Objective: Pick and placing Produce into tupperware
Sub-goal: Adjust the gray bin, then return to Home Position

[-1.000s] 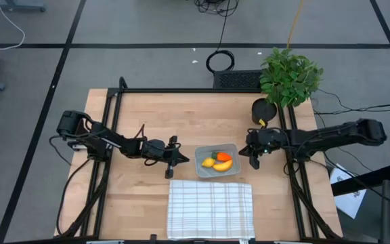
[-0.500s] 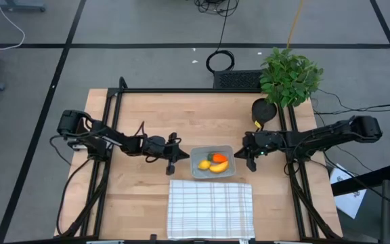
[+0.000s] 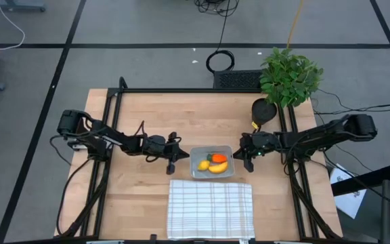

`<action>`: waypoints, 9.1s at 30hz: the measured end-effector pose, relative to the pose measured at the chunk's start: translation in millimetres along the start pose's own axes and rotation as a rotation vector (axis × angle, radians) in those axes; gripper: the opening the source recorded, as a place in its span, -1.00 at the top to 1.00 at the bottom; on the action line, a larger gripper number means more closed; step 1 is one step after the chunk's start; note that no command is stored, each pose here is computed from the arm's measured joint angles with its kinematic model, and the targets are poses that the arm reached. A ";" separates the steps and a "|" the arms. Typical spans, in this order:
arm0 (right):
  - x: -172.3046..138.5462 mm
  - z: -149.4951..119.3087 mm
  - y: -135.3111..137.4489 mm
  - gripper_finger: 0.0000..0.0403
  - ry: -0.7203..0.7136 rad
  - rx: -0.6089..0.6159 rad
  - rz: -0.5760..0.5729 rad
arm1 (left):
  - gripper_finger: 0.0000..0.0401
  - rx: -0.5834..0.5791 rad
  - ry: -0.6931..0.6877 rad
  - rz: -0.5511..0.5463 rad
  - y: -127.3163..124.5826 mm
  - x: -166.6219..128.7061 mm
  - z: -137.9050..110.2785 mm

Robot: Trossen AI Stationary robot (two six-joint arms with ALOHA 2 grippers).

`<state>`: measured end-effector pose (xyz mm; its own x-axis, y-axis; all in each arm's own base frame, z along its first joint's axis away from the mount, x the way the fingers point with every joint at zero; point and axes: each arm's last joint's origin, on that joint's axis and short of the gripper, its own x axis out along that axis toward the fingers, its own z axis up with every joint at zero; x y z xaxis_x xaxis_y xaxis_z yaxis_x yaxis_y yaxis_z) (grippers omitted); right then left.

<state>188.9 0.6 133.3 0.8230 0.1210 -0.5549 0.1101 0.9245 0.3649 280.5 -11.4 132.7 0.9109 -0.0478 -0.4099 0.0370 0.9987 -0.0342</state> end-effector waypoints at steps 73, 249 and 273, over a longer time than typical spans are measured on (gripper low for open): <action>-23.2 -7.1 3.7 1.00 0.064 0.033 -0.075 | 0.87 0.045 0.125 0.125 -2.4 4.2 4.5; -91.5 -13.1 1.6 1.00 -0.624 -0.363 0.115 | 0.87 0.335 -0.461 -0.033 -2.0 -168.3 -32.9; -92.0 -12.5 1.9 1.00 -0.630 -0.344 0.123 | 0.87 0.333 -0.462 -0.032 -2.0 -168.5 -32.6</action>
<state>106.4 -4.2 175.7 0.9942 0.0960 0.0488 -0.0999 0.9915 0.0839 113.5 -5.9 172.1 0.9895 -0.1412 0.0305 0.1272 0.9517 0.2796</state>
